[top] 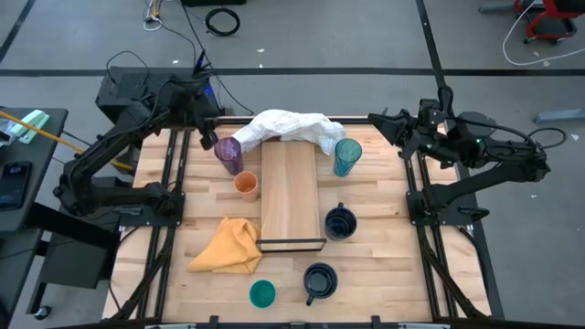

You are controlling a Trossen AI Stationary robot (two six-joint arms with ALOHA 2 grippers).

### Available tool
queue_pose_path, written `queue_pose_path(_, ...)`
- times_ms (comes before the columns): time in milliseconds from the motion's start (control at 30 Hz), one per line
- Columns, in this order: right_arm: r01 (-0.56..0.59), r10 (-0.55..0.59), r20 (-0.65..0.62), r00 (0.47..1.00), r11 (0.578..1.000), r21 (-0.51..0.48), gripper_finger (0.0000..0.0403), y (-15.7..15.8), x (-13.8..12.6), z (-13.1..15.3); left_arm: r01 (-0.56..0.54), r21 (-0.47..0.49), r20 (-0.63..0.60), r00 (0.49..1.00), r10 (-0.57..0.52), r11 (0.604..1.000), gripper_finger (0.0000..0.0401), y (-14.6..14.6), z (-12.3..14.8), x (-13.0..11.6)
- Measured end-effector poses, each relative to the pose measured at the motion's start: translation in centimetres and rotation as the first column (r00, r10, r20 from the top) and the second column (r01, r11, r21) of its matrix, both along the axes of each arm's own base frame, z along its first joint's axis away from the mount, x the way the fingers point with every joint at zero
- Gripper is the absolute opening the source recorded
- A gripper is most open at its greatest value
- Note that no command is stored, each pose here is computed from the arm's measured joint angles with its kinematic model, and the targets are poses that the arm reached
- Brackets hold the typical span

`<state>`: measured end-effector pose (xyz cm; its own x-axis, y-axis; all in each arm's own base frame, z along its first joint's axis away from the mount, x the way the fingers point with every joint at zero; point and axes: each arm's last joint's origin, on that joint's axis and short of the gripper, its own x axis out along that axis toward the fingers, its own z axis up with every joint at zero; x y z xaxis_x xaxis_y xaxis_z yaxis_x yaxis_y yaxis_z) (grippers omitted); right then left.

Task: Stack small to large cups/mugs on shelf
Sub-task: Put the purple cup on the shelf

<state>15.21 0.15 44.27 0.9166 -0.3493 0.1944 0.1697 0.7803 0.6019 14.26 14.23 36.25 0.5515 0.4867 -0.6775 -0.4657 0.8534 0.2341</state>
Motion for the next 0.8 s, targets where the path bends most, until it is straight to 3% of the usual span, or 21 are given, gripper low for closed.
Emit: queue_pose_path(800, 0.001, -0.001, -0.003, 1.000, 1.000, -0.007, 0.0052, 0.00, 0.00, 0.00, 0.013, -0.061, 0.105, 0.994, -0.007, 0.998, 0.0142, 0.84, -0.23, -0.35)
